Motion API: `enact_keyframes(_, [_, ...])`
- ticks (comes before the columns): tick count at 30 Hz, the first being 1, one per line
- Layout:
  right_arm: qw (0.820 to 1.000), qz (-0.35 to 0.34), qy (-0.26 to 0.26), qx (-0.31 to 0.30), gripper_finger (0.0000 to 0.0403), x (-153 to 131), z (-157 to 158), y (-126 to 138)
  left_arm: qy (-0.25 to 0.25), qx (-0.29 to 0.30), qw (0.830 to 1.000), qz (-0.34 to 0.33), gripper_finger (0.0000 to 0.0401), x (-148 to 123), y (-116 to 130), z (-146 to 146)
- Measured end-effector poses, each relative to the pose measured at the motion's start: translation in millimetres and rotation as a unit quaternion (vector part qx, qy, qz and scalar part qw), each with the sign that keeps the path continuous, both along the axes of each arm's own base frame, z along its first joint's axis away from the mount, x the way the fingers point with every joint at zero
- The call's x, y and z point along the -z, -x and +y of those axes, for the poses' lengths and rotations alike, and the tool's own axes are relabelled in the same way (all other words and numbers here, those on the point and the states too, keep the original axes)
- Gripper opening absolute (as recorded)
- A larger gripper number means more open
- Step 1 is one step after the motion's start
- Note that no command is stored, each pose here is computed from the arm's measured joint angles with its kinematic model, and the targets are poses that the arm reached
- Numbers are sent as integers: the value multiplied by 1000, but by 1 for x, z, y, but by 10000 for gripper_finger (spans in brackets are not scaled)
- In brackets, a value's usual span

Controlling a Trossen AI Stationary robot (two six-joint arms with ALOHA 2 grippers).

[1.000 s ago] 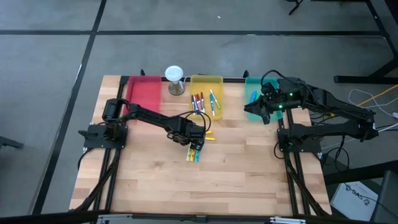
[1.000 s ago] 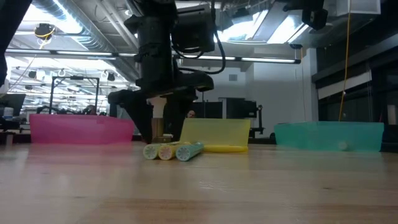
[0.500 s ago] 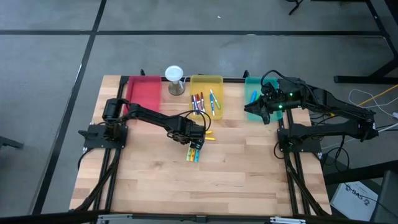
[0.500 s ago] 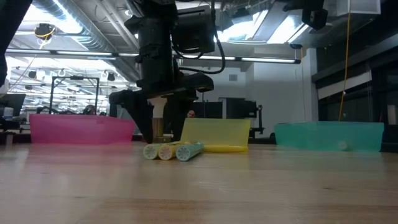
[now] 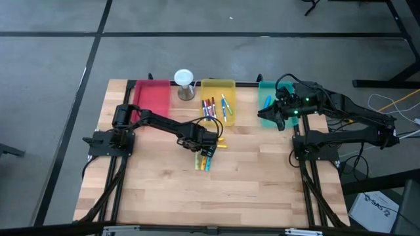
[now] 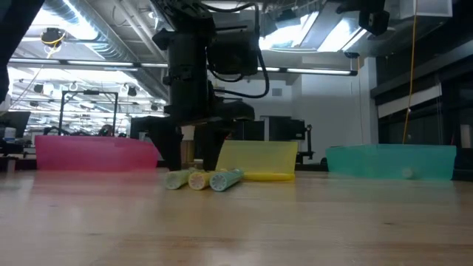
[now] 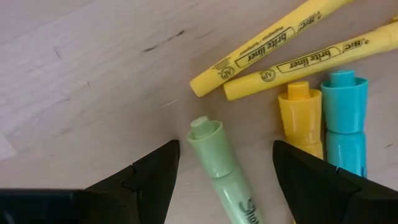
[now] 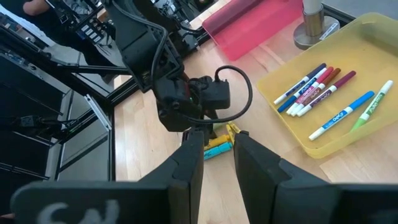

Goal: Pick & Place Markers
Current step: Put the light green highlighter into the blue bin

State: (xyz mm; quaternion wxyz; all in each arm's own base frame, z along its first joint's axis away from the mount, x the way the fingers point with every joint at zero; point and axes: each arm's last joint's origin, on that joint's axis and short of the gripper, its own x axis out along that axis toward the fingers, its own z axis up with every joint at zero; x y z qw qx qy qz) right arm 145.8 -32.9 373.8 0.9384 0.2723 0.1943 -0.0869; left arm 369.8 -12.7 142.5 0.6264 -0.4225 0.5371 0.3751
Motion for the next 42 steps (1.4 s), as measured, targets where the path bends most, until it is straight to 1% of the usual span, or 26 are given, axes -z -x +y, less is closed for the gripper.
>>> enact_keyframes(3, [1000, 0, 0, 0, 88, 0, 0, 0, 1, -1, 1000, 0, 251, 0, 0, 0])
enact_keyframes(6, [1000, 0, 0, 0, 88, 0, 0, 0, 2, -1, 1000, 3, 235, 1, 1, 0])
enact_keyframes(16, [1000, 0, 2, -1, 88, 0, 0, 0, 13, 3, 1000, 14, 134, 1, 3, -3])
enact_keyframes(21, [1000, 2, 9, 15, 88, 0, -1, 0, 24, 12, 1000, 10, 92, 2, 2, -4])
enact_keyframes(26, [1000, 2, 9, 15, 88, 0, -1, 0, 32, 21, 999, 6, 57, 1, 1, -5])
enact_keyframes(37, [1000, 2, 9, 15, 88, 0, -1, 0, 33, 64, 997, -4, 55, -2, 1, -6])
enact_keyframes(39, [1000, 2, 9, 15, 88, 0, -1, 0, 36, 66, 997, -12, 55, -6, 2, -6])
enact_keyframes(42, [1000, 2, 9, 15, 88, 0, -1, 0, 32, 70, 997, -31, 55, -20, 4, -6])
